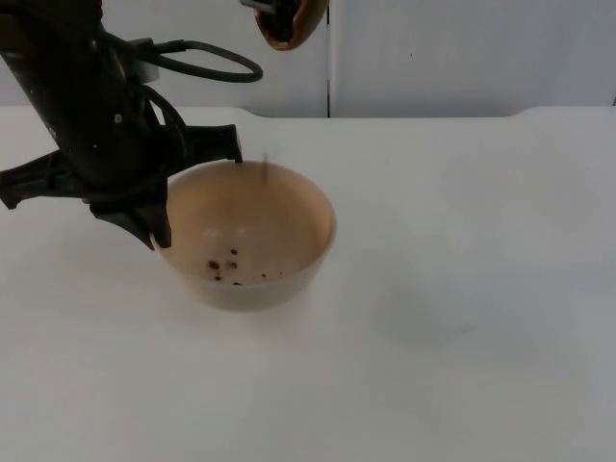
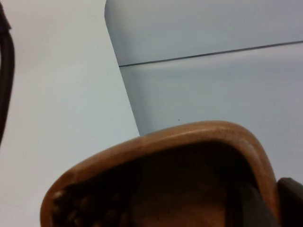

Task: Pick up the bowl with the left hand and pour the coffee beans from the cup into the bowl with the right hand.

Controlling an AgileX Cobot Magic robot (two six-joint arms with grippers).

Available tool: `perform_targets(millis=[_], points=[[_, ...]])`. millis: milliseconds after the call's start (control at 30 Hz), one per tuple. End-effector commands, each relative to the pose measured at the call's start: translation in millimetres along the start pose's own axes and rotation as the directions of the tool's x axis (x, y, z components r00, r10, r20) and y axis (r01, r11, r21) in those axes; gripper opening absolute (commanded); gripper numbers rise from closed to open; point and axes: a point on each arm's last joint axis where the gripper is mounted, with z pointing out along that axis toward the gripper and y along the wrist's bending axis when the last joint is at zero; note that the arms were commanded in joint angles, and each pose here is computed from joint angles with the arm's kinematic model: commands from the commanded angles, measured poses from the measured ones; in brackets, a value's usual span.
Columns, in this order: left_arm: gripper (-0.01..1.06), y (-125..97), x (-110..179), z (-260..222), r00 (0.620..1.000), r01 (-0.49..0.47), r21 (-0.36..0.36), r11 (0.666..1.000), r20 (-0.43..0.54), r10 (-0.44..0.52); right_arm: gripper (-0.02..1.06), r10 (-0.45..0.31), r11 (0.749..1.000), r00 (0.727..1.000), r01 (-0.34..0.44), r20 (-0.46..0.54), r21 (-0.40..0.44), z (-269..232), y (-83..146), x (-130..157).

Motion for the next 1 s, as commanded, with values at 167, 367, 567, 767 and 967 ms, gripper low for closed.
perform_targets(millis=[167,367,567,767,967], points=[[0.0,-3.1,-0.4,-5.4,1.0,0.004,0.018,1.0,0.021,-0.004,0.0,-0.005,0.999,1.0,0.005,0.02,0.034,-9.7,-2.1,-2.9],[0.0,-3.1,-0.4,-5.4,1.0,0.004,0.018,1.0,0.021,-0.004,0.0,-0.051,0.995,0.999,0.051,-0.002,0.09,-8.1,1.7,-2.7],[0.0,-3.1,-0.4,-5.4,1.0,0.004,0.018,1.0,0.021,-0.004,0.0,-0.03,0.997,1.0,0.03,-0.008,0.076,-5.4,6.7,-2.0],[0.0,-3.1,-0.4,-5.4,1.0,0.004,0.018,1.0,0.021,-0.004,0.0,-0.03,0.997,1.0,0.03,-0.008,0.076,-5.4,6.7,-2.0],[0.0,-3.1,-0.4,-5.4,1.0,0.004,0.018,1.0,0.021,-0.004,0.0,-0.026,0.997,1.0,0.027,-0.008,0.076,-5.4,6.7,-2.0]])
